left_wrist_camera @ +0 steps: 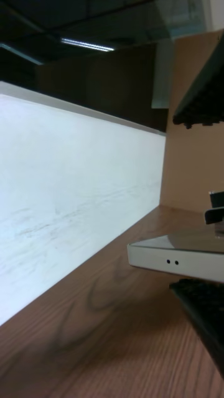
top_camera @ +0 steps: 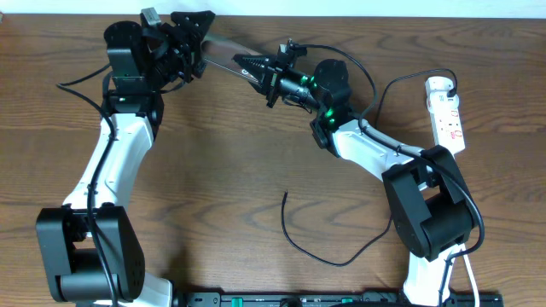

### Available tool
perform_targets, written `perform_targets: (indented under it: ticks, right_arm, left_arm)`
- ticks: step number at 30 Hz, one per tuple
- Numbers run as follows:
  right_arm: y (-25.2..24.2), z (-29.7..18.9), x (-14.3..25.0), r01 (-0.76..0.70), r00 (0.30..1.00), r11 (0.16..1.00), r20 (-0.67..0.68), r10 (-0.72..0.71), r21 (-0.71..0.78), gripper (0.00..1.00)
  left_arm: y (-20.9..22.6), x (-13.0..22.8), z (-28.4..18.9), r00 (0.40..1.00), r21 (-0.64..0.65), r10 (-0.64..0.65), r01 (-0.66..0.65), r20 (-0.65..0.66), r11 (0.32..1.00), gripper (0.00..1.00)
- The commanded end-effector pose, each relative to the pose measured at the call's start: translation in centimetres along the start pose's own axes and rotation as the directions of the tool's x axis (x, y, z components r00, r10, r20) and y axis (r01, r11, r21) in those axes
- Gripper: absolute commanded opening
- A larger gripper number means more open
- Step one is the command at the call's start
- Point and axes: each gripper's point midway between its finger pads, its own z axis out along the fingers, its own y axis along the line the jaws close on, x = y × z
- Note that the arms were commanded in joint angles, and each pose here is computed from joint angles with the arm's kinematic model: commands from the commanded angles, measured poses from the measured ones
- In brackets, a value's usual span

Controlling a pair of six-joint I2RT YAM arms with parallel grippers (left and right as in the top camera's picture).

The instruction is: Plug charger to phone and switch on socket

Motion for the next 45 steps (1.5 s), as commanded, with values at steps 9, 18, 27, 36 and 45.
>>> perform_targets:
  ticks: [9, 18, 27, 36, 45]
  right_arm:
    - [0.4, 1.2, 2.4, 0.032, 0.998, 0.999, -0.051, -0.033, -0.015, 0.02]
    - [0.1, 1.6, 3.2, 0.039, 0.997, 0.999, -0.066, -0.04, -0.01, 0.02]
    - [0.1, 1.6, 3.3, 0.055, 0.996, 0.998, -0.069, -0.056, -0.009, 0.02]
    - [0.0, 1.6, 3.3, 0.053, 0.996, 0.999, -0.071, -0.054, -0.005, 0.2]
    - [0.3, 1.4, 3.0, 0.137, 0.988, 0.99, -0.065, -0.138, -0.018, 0.99]
  left_arm:
    - [-1.4, 0.4, -0.1, 1.0, 0.025, 0.019, -0.019, 0.001, 1.0, 0.46]
    - [-1.3, 0.4, -0.1, 1.0, 0.021, 0.016, -0.016, 0.001, 1.0, 0.38]
    - [-1.1, 0.6, -0.1, 1.0, 0.018, 0.025, -0.025, -0.009, 1.0, 0.07]
    - [-0.9, 0.7, -0.1, 0.999, 0.009, 0.03, -0.03, -0.018, 1.0, 0.07]
    - [-0.9, 0.7, -0.2, 0.999, 0.01, 0.03, -0.03, -0.022, 0.999, 0.07]
